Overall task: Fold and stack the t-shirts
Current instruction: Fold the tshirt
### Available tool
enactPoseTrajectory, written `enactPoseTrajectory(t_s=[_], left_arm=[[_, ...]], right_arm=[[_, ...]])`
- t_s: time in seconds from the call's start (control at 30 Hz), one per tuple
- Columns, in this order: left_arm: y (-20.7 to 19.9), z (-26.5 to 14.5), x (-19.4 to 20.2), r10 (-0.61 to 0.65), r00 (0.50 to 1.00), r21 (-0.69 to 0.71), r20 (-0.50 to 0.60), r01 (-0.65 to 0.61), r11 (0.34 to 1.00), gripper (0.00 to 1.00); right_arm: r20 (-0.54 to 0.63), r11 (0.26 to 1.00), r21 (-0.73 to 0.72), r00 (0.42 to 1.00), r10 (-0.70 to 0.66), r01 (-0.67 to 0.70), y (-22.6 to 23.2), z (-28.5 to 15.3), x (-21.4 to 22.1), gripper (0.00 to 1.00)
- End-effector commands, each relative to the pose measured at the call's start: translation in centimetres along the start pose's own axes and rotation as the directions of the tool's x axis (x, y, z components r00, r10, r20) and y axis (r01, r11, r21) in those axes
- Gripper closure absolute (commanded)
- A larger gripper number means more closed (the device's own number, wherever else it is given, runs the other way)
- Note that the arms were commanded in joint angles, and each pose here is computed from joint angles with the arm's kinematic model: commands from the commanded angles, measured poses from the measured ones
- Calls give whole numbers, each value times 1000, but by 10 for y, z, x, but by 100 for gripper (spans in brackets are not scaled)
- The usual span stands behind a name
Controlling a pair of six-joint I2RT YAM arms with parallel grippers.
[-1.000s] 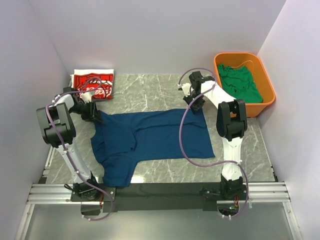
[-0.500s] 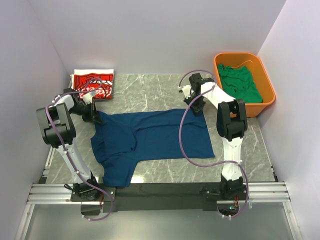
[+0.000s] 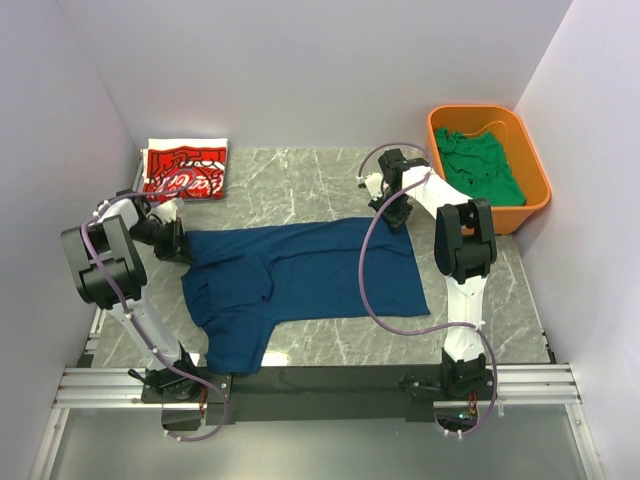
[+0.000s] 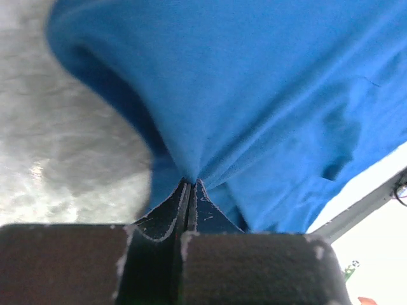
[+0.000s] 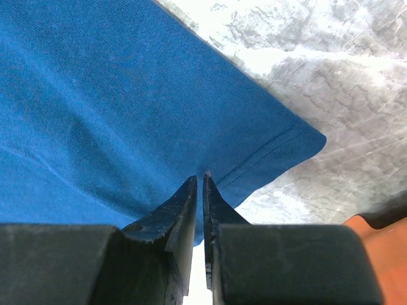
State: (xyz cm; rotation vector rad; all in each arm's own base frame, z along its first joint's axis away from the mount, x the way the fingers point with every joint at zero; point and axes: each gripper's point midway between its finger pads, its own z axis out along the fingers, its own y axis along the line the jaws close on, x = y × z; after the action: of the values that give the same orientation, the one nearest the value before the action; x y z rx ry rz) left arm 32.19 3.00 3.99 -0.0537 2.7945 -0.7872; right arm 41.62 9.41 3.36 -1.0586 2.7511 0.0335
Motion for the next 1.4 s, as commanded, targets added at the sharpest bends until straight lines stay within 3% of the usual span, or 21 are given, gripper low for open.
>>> enactPoseTrajectory(t_s=[0.0,0.03,0.07,0.2,0.33,0.5,0.63,0.97,1.07,1.23,1.37], left_arm=[[16,5,-2,-12,1000,-45,-13,11,999,94],[15,4,-6,-6,1000,-38,-6,5,999,87],[12,-1,-14,23,1000,-28,13,-23,999,74],[-13,-35,-43,161,977,-3,140,-162,987,63],[-35,-61,-66,247,938,-11,243,-252,968,63],[-48,-45,-70,293,930,-31,220,-294,955,67],[-36,-14,-62,239,959,-47,153,-234,971,72],[2,28,-70,167,983,-135,71,-156,978,77],[8,39,-77,165,985,-158,52,-156,975,78],[18,42,-114,148,984,-189,105,-126,974,78],[19,51,-134,148,981,-164,126,-126,978,76]], right_arm=[[71,999,47,997,-19,16,-8,-26,-16,85],[70,999,47,997,-18,15,-8,-26,-17,85],[77,999,47,997,-17,13,-9,-27,-19,85],[116,999,49,993,-8,3,-11,-36,-29,86],[150,999,46,989,10,-17,-11,-39,-37,87],[132,1000,21,991,14,-17,-7,-28,-40,93],[77,1000,20,997,-3,2,-4,-13,-33,99],[-116,1000,9,993,-22,23,-3,16,-12,100],[-127,999,40,992,-21,26,-11,20,-15,100],[-211,998,64,977,-14,28,-21,37,-10,100],[-148,983,181,989,12,15,-49,28,-33,100]])
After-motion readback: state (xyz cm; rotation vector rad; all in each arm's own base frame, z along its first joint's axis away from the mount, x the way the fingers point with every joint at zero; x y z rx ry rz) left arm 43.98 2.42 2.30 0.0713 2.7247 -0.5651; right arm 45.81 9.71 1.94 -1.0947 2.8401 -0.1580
